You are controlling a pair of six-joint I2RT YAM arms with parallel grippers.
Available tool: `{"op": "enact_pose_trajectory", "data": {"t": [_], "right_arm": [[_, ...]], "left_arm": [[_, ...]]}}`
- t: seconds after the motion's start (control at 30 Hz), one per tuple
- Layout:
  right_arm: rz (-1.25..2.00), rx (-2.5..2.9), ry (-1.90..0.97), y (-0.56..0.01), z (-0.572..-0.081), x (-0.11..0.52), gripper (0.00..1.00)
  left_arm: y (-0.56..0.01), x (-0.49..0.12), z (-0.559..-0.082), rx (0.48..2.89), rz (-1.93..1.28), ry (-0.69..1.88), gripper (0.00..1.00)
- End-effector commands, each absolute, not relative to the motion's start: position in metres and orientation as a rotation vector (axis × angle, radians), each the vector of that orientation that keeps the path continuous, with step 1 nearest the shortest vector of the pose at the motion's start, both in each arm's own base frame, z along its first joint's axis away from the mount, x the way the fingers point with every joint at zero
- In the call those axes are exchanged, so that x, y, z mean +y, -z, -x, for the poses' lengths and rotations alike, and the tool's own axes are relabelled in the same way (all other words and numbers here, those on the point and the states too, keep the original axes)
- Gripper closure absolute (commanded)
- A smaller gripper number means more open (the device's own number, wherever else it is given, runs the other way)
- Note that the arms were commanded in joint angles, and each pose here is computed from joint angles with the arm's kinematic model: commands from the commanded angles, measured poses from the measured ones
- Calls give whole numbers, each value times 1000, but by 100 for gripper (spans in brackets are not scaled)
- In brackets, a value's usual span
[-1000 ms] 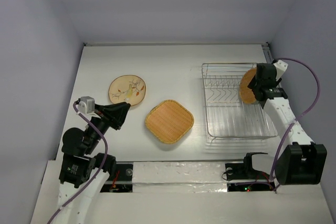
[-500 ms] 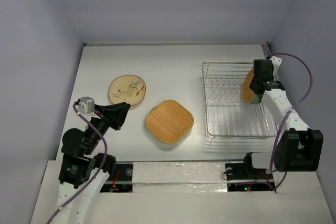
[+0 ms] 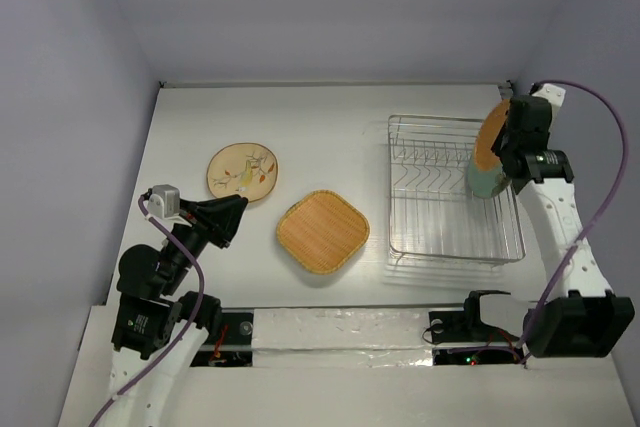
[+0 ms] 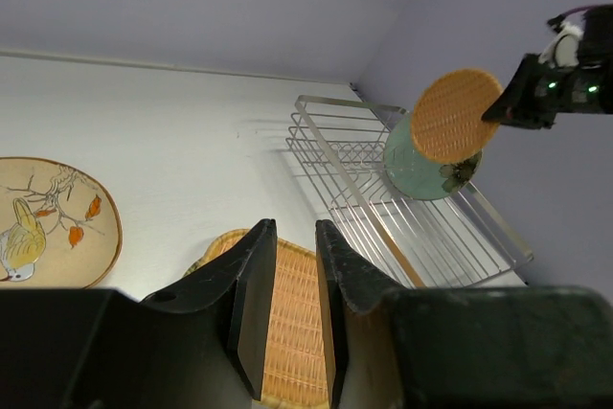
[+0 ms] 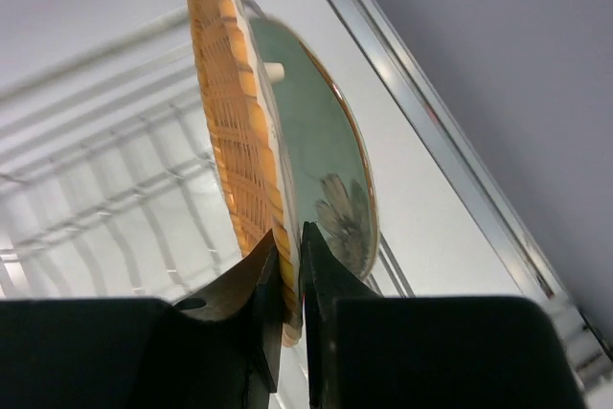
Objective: Unload the plates from the dish rack
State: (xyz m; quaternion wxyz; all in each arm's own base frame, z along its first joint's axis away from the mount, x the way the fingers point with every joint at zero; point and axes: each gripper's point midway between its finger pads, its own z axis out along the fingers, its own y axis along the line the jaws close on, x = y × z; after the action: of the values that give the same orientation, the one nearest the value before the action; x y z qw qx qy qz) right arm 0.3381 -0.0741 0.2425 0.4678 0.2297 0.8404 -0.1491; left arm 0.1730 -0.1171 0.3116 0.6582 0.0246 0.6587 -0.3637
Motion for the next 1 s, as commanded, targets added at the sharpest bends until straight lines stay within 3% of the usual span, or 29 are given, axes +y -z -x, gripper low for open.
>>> {"op": "enact_pose_trajectory", "data": {"t": [0.0, 0.17, 0.5, 0.7, 0.97], "right_arm": [[-534, 1865, 271, -326, -335, -64, 100], [-455, 1792, 80, -365, -316, -27, 100], [120, 1828, -1047, -326, -267, 225, 100], [267, 1940, -1242, -286, -243, 302, 100], [304, 2135, -1255, -209, -242, 329, 100]], "left_arm": [[-324, -117, -171, 1449, -60, 830, 79], [-324, -117, -171, 1452, -59, 833, 79], [-321, -117, -174, 1468, -51, 828, 79], [-320, -117, -176, 1473, -48, 825, 79], [-319, -117, -176, 1476, -41, 824, 79]]}}
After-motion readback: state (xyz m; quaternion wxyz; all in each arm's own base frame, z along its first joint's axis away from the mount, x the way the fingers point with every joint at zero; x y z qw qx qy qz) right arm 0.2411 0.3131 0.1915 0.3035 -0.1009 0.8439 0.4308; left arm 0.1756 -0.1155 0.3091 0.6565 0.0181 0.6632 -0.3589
